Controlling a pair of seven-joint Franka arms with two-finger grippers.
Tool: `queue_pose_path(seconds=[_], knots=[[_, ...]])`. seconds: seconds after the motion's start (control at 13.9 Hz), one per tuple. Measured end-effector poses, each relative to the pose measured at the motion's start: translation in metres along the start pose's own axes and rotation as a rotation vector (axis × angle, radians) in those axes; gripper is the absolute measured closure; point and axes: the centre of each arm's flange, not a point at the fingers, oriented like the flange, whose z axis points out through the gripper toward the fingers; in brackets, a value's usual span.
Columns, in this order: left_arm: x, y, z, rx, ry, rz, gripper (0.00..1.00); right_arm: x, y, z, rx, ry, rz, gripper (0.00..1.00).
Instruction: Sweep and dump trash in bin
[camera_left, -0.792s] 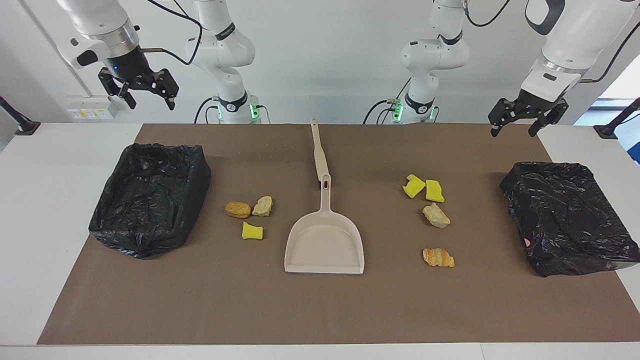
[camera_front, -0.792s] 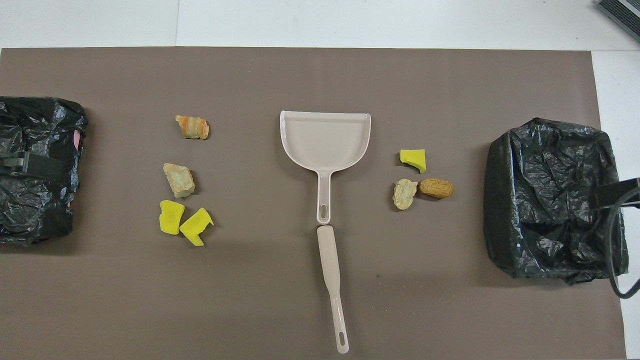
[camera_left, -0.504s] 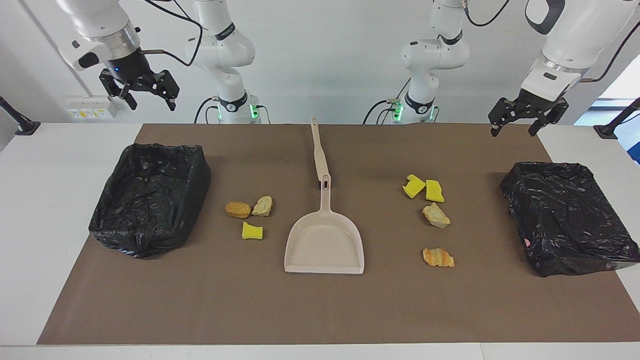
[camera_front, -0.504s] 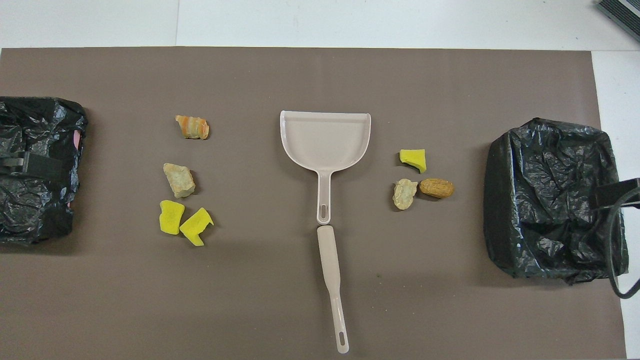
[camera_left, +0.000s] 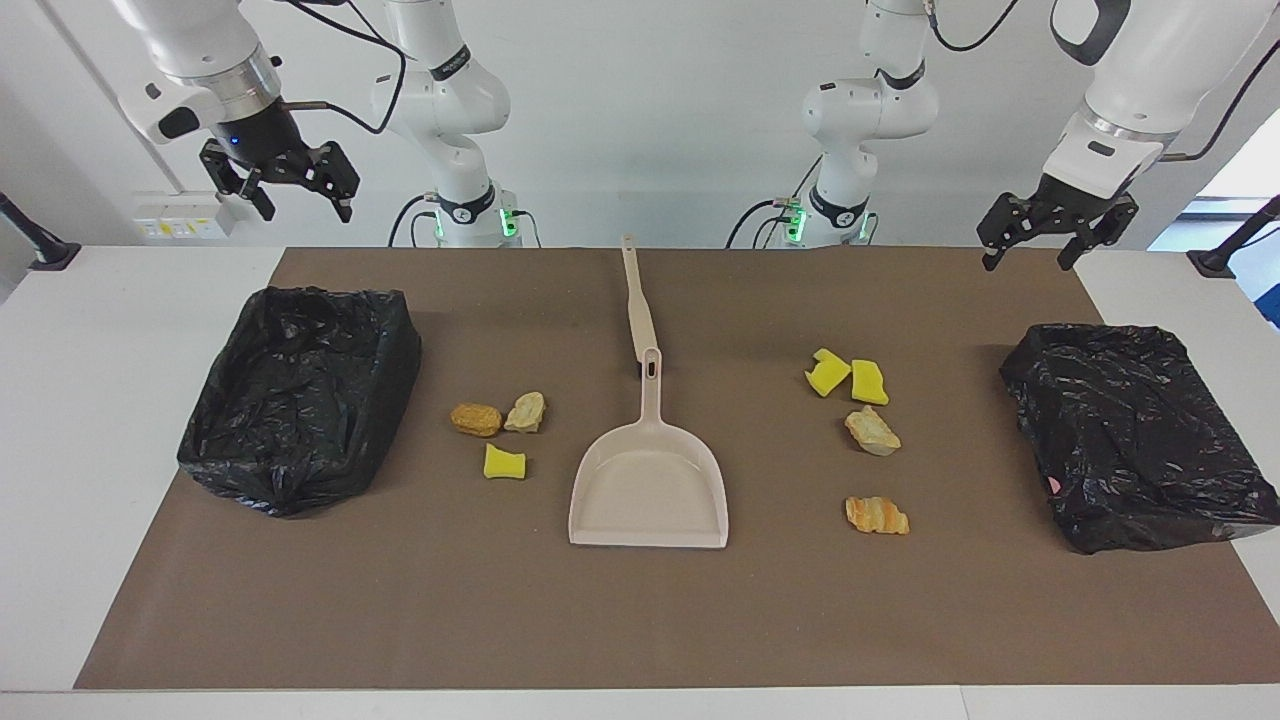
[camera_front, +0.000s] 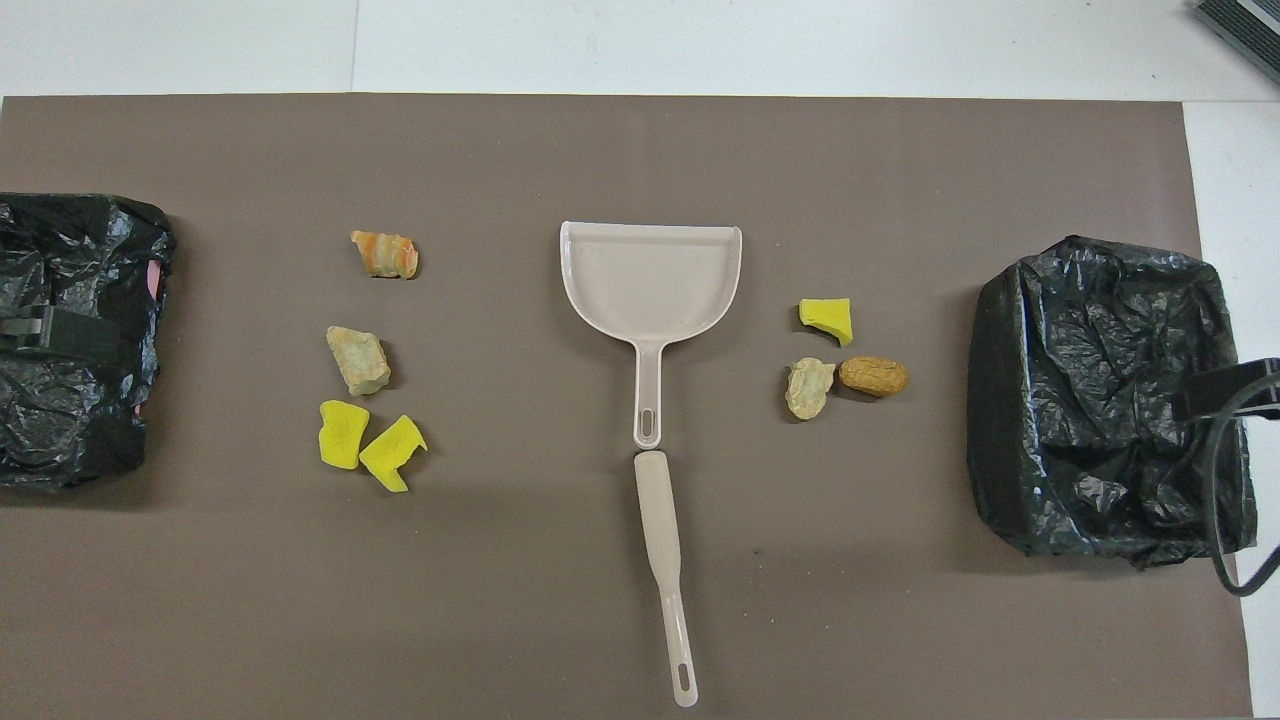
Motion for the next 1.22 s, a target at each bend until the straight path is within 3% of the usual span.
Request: queue_pose_path(seconds=[1.22], knots=[[-0.0009, 0.0001, 0.0001, 0.0, -0.005, 0.0, 0.0, 0.0011, -0.0004, 0.0068, 0.0, -0.01, -0.001, 0.0]])
